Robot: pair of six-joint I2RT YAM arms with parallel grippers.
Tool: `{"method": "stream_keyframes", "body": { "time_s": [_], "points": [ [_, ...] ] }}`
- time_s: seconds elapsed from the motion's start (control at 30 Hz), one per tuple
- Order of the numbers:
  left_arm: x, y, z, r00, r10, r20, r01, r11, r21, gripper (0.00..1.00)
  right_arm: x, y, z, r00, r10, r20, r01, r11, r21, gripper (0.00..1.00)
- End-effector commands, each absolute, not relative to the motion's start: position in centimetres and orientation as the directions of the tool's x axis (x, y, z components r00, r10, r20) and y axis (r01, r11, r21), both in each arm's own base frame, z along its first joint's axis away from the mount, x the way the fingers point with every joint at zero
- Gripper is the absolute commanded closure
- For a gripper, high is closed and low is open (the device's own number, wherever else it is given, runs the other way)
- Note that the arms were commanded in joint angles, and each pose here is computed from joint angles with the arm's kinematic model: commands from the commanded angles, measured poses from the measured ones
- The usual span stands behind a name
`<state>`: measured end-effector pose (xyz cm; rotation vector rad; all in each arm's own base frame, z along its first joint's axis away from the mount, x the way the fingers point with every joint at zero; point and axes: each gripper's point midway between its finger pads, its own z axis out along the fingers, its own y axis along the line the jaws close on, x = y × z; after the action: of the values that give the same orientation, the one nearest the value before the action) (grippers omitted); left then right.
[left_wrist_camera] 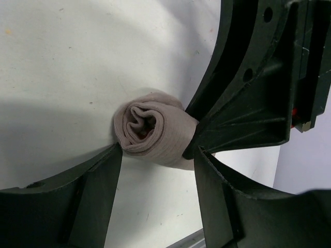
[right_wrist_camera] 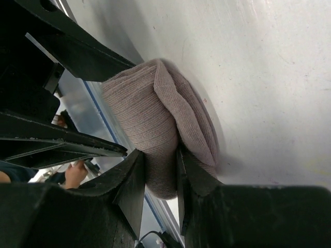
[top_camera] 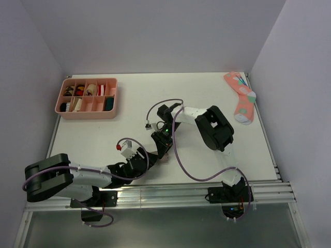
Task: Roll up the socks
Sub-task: Roll the sock at the center of the board, then pick up the sock at the center of the board.
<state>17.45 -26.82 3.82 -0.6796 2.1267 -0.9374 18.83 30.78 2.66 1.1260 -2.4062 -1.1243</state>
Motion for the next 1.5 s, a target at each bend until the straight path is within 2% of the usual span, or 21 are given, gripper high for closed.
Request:
{"method": "stream_keyframes", "body": {
  "time_s": [0.0, 0.37, 0.7, 1.13, 1.47],
  "points": [
    [17.3, -26.7, 2.8, -0.627, -0.682, -0.377, -0.224, 0.621, -0.751, 0.36, 18.7, 27.4, -2.4, -0.639, -0.768, 0.026, -0.577, 0.502, 0.644, 0.79],
    [16.4, -25.3, 0.5, -0.626, -0.712, -0.317, -0.345, 0.618, -0.706, 0.39, 16.9, 27.6, -2.0, -0.671, -0.735, 0.1, -0.445, 0.506, 0.739, 0.8],
    [15.8, -26.1, -0.6, -0.655, -0.704, -0.275, -0.37, 0.616, -0.696, 0.41, 16.2, 28.5, -0.5, -0.706, -0.694, 0.141, -0.299, 0.473, 0.829, 0.81],
    [14.7, -26.0, -0.6, -0.643, -0.746, -0.175, -0.44, 0.547, -0.712, 0.41, 16.6, 30.1, 1.8, -0.719, -0.689, 0.091, -0.243, 0.372, 0.896, 0.81],
    [14.7, -26.6, 0.1, -0.618, -0.78, -0.095, -0.476, 0.468, -0.745, 0.41, 17.4, 31.8, 5.3, -0.726, -0.687, -0.011, -0.23, 0.228, 0.946, 0.81]
  ]
}}
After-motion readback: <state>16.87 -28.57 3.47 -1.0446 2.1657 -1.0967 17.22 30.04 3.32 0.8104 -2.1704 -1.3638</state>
